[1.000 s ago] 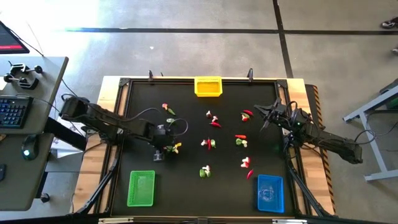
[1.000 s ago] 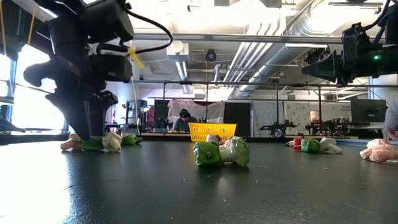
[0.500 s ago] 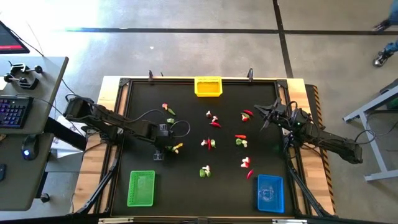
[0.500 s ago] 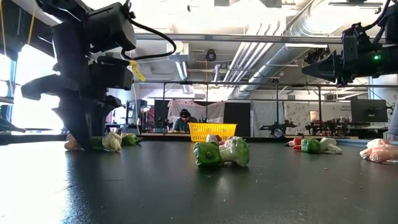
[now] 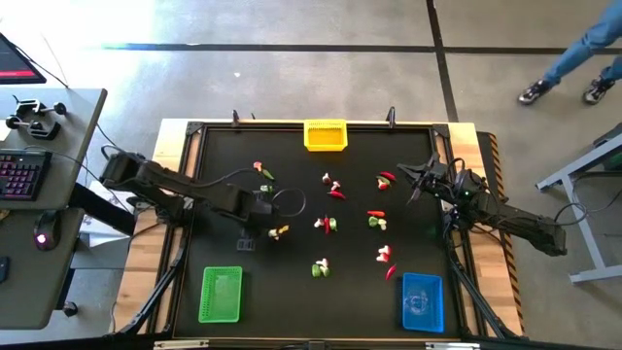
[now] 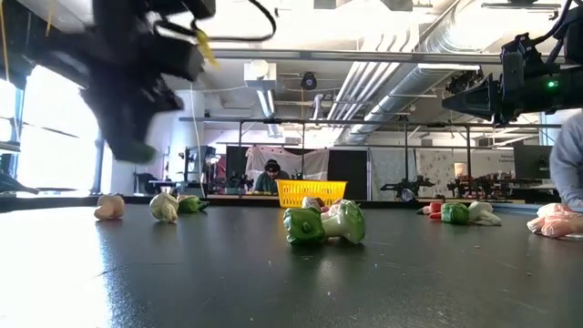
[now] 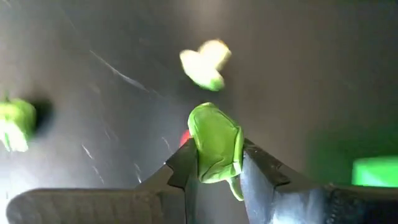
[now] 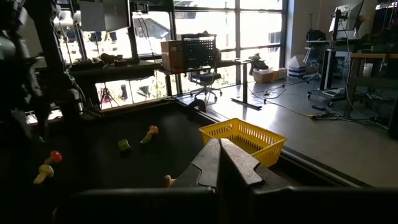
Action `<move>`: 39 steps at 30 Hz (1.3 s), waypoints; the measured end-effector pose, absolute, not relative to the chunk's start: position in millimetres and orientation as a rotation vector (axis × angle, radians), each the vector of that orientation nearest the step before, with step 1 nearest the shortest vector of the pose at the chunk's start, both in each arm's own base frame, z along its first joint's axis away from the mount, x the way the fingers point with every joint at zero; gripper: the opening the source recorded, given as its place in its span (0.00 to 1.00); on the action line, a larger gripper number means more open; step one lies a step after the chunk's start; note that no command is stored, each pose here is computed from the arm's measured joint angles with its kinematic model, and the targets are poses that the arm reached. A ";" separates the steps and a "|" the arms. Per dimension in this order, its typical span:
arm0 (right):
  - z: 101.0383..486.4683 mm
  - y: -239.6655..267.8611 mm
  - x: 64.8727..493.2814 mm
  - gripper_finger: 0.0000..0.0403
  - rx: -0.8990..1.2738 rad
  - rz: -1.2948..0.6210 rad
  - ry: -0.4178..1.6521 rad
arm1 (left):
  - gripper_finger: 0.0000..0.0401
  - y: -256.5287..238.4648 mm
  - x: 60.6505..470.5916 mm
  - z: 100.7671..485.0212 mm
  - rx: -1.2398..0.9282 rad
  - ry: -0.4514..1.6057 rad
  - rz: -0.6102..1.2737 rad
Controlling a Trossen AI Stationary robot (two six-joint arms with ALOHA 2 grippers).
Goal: Sort produce into baskets
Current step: Put the top left green pepper into the green bin
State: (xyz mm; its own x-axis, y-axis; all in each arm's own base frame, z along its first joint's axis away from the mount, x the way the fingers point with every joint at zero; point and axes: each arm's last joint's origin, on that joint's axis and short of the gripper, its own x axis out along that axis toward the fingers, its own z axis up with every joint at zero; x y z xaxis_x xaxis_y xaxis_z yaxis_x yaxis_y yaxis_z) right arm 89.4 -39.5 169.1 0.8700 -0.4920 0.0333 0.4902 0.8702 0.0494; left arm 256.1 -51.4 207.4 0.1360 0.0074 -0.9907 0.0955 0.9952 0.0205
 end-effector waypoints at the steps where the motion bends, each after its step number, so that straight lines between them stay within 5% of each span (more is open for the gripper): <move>1: 169.2 -39.5 89.4 0.00 0.040 -0.513 -0.045 | 0.19 -57.1 254.5 213.2 0.084 1.454 -0.077; 11: 169.1 -39.5 89.4 0.00 0.040 -0.513 -0.045 | 0.19 -133.6 218.8 232.7 -0.003 1.571 -0.236; 19: 169.1 -39.5 89.4 0.00 0.039 -0.514 -0.045 | 0.19 -187.8 204.9 235.7 -0.060 1.391 -0.349; 39: 169.1 -39.5 89.4 0.00 0.040 -0.513 -0.045 | 0.26 -189.6 171.4 185.4 -0.086 1.479 -0.180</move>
State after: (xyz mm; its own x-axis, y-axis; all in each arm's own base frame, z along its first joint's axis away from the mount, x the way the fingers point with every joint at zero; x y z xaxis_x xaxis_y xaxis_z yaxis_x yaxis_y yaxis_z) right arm 89.4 -39.5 169.1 0.8701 -0.4917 0.0334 0.4899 0.8704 0.0495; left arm 171.4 -189.6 185.4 0.0815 -0.1725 -0.9816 0.0676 0.9836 -0.1672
